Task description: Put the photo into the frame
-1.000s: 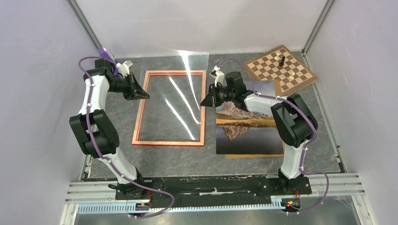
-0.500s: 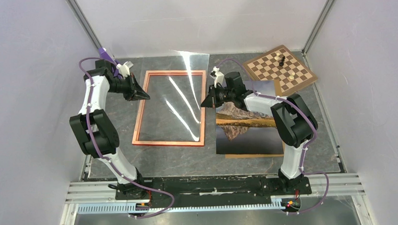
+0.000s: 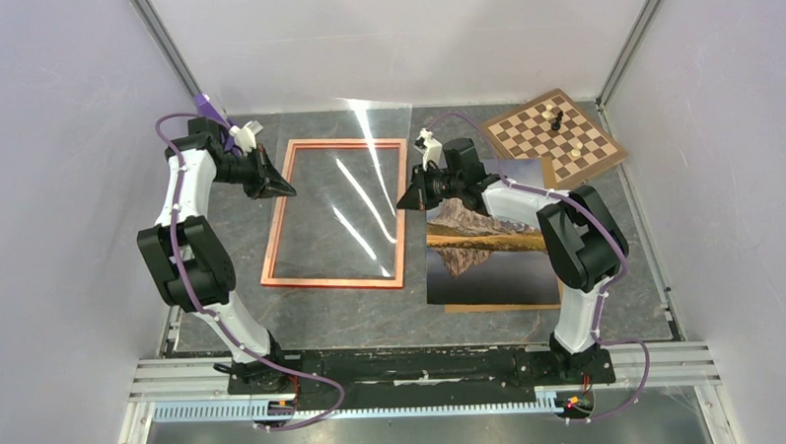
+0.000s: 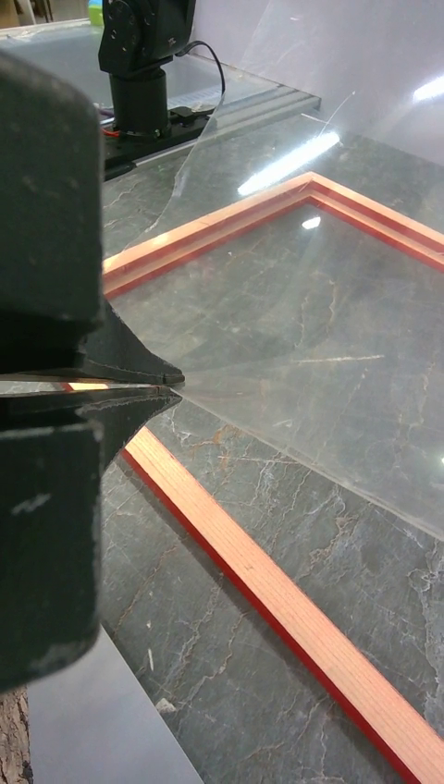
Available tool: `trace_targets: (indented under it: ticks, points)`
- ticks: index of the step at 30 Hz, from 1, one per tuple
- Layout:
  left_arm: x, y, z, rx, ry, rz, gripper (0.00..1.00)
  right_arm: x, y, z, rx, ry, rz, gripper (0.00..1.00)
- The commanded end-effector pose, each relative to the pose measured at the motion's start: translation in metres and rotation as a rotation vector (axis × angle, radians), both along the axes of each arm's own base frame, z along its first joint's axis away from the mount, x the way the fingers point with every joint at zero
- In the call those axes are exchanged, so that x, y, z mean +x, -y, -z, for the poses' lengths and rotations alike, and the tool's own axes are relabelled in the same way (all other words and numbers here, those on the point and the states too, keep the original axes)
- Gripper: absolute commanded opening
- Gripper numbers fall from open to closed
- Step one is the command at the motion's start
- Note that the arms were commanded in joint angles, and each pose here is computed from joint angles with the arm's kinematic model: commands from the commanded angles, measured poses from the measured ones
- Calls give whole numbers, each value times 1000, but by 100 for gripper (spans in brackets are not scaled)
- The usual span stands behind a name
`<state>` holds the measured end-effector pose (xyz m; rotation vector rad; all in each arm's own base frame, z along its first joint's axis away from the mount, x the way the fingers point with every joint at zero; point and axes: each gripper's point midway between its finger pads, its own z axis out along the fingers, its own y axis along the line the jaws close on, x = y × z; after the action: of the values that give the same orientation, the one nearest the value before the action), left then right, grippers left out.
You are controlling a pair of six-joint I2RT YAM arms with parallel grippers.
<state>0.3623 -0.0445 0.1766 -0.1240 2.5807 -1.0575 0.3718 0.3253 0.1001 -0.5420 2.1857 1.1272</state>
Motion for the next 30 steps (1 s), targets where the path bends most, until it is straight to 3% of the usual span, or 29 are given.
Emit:
trace_targets:
  ticks: [1,30]
  points:
    - [-3,2,-19,-2,53,4,2,10,0,-31,8,101,8,0]
    - [-9,-5,5,50,3,11,2,11,8,-15,-63,90,32,0]
